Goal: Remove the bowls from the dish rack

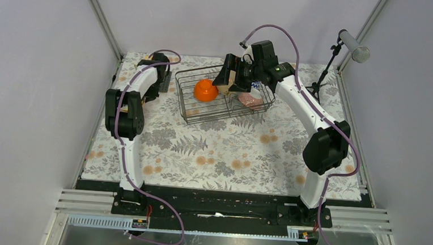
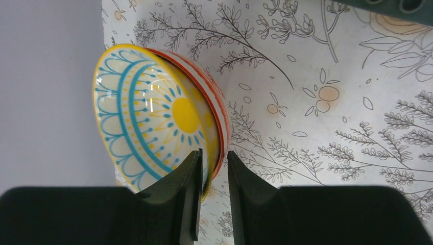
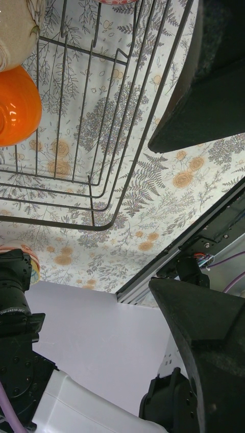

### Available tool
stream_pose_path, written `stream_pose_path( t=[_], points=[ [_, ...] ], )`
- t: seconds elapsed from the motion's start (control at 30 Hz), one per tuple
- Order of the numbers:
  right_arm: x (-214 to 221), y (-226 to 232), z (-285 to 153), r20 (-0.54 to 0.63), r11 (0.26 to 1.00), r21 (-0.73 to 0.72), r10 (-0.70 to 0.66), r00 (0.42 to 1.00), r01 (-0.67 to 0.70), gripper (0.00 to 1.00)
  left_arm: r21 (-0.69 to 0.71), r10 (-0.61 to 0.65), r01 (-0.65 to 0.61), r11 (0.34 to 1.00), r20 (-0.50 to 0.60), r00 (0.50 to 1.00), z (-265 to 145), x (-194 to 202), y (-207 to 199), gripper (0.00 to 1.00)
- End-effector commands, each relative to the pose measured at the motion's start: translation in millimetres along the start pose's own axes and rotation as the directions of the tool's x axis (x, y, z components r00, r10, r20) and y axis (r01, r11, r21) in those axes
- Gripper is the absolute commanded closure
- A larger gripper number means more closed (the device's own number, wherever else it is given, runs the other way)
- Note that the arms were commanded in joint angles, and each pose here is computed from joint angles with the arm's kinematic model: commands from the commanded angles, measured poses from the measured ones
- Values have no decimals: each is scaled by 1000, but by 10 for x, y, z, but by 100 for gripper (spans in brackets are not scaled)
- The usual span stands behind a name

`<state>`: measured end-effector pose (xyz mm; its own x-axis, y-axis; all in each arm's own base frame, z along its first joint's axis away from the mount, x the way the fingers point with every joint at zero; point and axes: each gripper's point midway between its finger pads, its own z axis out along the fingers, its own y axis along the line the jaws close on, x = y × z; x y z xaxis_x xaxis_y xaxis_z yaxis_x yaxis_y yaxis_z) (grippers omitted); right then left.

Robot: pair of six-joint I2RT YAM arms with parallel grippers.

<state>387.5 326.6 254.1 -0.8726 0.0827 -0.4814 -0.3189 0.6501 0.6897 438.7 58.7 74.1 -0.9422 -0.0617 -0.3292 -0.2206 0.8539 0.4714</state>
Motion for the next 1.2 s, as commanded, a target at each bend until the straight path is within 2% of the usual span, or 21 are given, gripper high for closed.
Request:
stream_pose_path(
  t=[0.0, 0.13, 0.3, 0.37, 0.67, 0.83, 0.93, 1.17],
  points=[
    [-107, 247, -154, 40, 998, -47, -36, 999, 38, 0, -17, -19, 18, 1000, -20, 1000, 16, -24, 87, 71],
    [-106, 236, -145, 40, 998, -43, -38, 998, 40, 0, -21, -33, 33, 999, -20, 999, -15, -33, 110, 69],
    [-142, 208, -122, 50, 999, -28, -39, 998, 40, 0, 29, -89, 88, 996, 30, 996, -264, -143, 73, 53],
    [-168, 175, -118, 59, 999, -5, -37, 998, 37, 0, 63, -113, 110, 992, 58, 992, -379, -197, 46, 51],
    [-199, 72, -86, 103, 986, 146, -100, 990, 85, 0, 222, -180, 137, 965, 183, 966, -1001, -316, -230, 50],
    [-235, -41, -101, 132, 970, 231, -115, 985, 82, 0, 409, -320, 202, 890, 244, 916, -1443, -353, -379, 49],
    [-377, -81, -271, 195, 948, 301, -169, 966, 105, 0, 520, -384, 204, 830, 266, 884, -1677, -301, -489, 49],
    [-422, -287, -546, 285, 898, 412, -287, 914, 153, 0, 653, -490, 193, 732, 309, 815, -2112, -127, -540, 47]
  ],
)
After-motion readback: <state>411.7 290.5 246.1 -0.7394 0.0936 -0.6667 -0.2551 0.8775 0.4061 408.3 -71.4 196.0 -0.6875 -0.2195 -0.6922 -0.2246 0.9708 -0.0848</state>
